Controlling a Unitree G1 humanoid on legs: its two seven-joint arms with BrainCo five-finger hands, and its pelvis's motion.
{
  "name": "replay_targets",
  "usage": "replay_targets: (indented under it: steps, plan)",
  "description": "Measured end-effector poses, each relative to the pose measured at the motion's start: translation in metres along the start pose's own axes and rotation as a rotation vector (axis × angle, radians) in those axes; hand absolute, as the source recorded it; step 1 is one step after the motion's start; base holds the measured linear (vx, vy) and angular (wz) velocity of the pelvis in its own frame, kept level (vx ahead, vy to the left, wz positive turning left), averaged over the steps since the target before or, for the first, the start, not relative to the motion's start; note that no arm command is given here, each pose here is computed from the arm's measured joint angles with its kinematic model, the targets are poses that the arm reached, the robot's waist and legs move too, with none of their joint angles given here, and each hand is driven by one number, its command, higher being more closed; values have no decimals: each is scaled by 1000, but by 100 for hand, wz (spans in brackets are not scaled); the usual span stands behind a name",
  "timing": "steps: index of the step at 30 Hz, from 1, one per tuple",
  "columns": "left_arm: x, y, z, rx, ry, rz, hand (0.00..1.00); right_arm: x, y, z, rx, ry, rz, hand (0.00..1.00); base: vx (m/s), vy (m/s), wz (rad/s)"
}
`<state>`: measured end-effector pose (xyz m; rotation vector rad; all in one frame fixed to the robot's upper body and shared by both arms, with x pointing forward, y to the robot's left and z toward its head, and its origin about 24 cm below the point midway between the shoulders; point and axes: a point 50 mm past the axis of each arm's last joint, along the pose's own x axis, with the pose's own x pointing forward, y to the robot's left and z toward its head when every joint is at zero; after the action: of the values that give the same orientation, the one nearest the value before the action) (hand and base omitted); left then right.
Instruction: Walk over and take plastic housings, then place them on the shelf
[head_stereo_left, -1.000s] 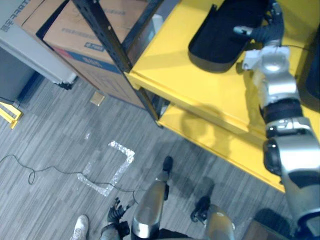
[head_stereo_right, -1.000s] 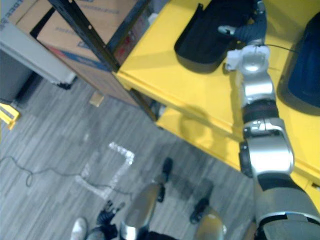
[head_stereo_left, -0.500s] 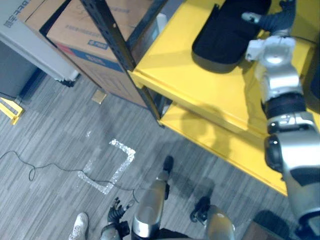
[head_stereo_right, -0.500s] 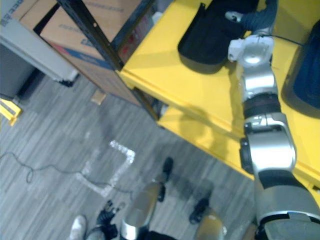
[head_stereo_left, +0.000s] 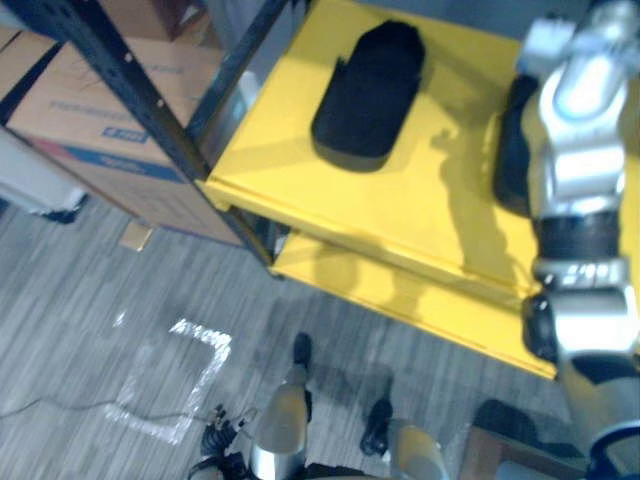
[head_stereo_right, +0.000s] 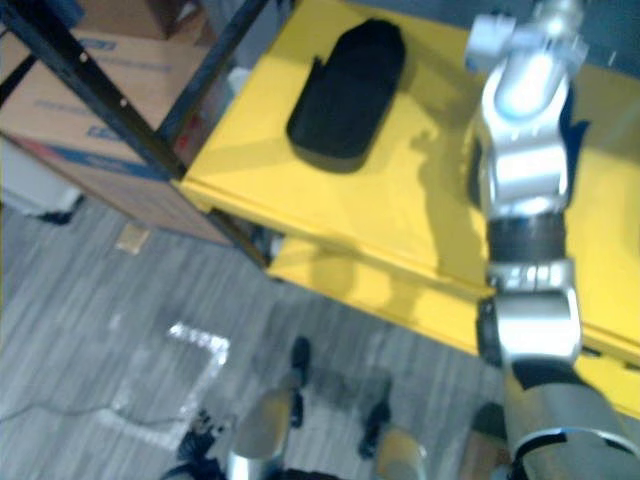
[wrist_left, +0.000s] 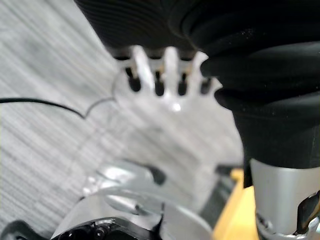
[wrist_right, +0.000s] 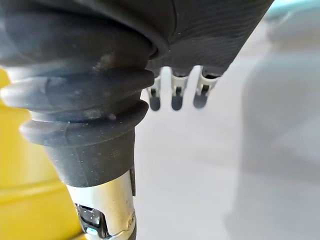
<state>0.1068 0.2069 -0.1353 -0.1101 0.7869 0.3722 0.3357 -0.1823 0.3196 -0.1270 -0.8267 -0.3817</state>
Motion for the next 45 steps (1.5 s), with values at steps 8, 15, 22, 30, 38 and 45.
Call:
replay_targets:
  steps: [8,15,22,30,38,45]
  plan:
    - [0,8,-3,15,12,43,0,-73,14,-36,37,215,163,0,-15,37,-32]
    - [0,9,-3,4,15,48,0,-97,-5,-60,-32,319,66,0,1,28,-2]
    - [0,10,-4,-15,17,69,0,-109,-51,-50,-192,195,-206,0,16,3,-1]
    - [0,13,0,-50,-1,85,0,-139,-96,-39,-302,147,-368,0,-4,12,2]
    - [0,13,4,-61,-18,87,0,-168,-106,-54,-156,316,-226,0,0,0,0]
    - [0,19,5,-85,-23,112,0,-181,-98,-64,-49,409,-76,0,4,1,0]
